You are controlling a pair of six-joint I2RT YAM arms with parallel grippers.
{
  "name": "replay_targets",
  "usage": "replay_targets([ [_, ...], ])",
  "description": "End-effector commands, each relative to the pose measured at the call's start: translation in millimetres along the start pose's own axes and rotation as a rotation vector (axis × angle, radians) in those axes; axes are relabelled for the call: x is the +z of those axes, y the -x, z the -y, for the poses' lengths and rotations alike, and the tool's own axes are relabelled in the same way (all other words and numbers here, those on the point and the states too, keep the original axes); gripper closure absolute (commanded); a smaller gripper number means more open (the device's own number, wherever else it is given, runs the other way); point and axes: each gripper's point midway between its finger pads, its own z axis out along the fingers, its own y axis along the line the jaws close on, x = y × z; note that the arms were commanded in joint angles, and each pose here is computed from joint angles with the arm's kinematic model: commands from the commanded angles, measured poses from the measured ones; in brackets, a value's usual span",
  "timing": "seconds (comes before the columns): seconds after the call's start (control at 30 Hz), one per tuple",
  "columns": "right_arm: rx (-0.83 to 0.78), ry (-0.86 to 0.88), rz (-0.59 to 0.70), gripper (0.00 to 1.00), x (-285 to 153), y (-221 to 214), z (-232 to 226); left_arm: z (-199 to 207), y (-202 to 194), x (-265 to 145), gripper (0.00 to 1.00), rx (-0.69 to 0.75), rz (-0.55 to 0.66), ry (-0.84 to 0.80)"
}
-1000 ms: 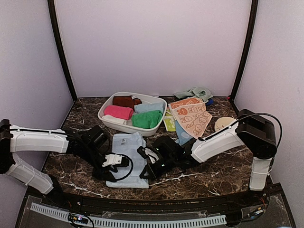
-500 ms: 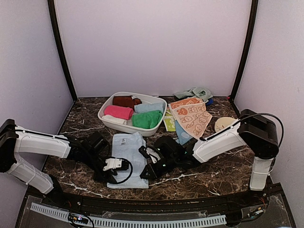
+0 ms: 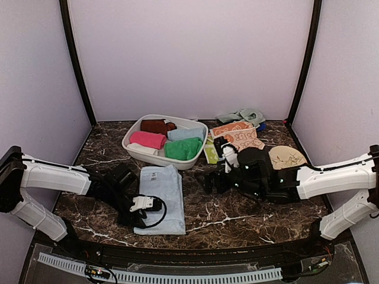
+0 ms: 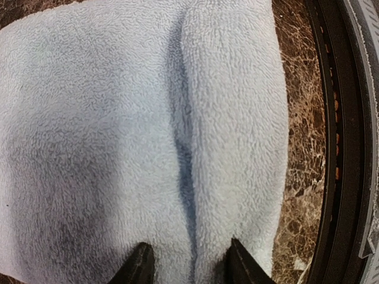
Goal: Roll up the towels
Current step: Roll the towel at the center of the board.
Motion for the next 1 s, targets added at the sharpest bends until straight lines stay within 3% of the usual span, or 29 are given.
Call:
replay_targets([
  [0.0, -0.058, -0.081, 0.203, 0.0, -22.8, 28.1, 32.4, 1.9, -25.2, 7.5, 0.58, -0.062, -0.115, -0.028],
  [0.07, -0.278, 0.032, 0.188, 0.0, -24.8, 17.6, -0.3, 1.7, -24.9, 6.7, 0.58, -0.075, -0.113, -0.041],
  [0.2, -0.864, 0.094, 0.025, 0.04, -15.8, -51.7, -57.5, -1.8, -24.0, 5.8, 0.58, -0.091, -0.125, -0.064],
  [0.3, -1.068, 0.187, -0.007, 0.12, -12.9, -86.0, -88.8, -2.9, -24.4, 5.6, 0.58, -0.117, -0.136, -0.093],
  [0.6, -1.364, 0.224, 0.017, 0.36, 27.9, -130.0, -132.7, -4.6, -27.2, 7.7, 0.59, -0.164, -0.16, -0.133],
  [0.8, -1.416, 0.264, 0.004, 0.45, 49.5, -149.5, -147.1, -8.6, -26.2, 8.5, 0.59, -0.172, -0.169, -0.138],
  [0.97, -1.416, 0.196, -0.039, 0.52, 70.9, -163.4, -137.4, -9.2, -28.2, 8.0, 0.57, -0.172, -0.169, -0.128],
])
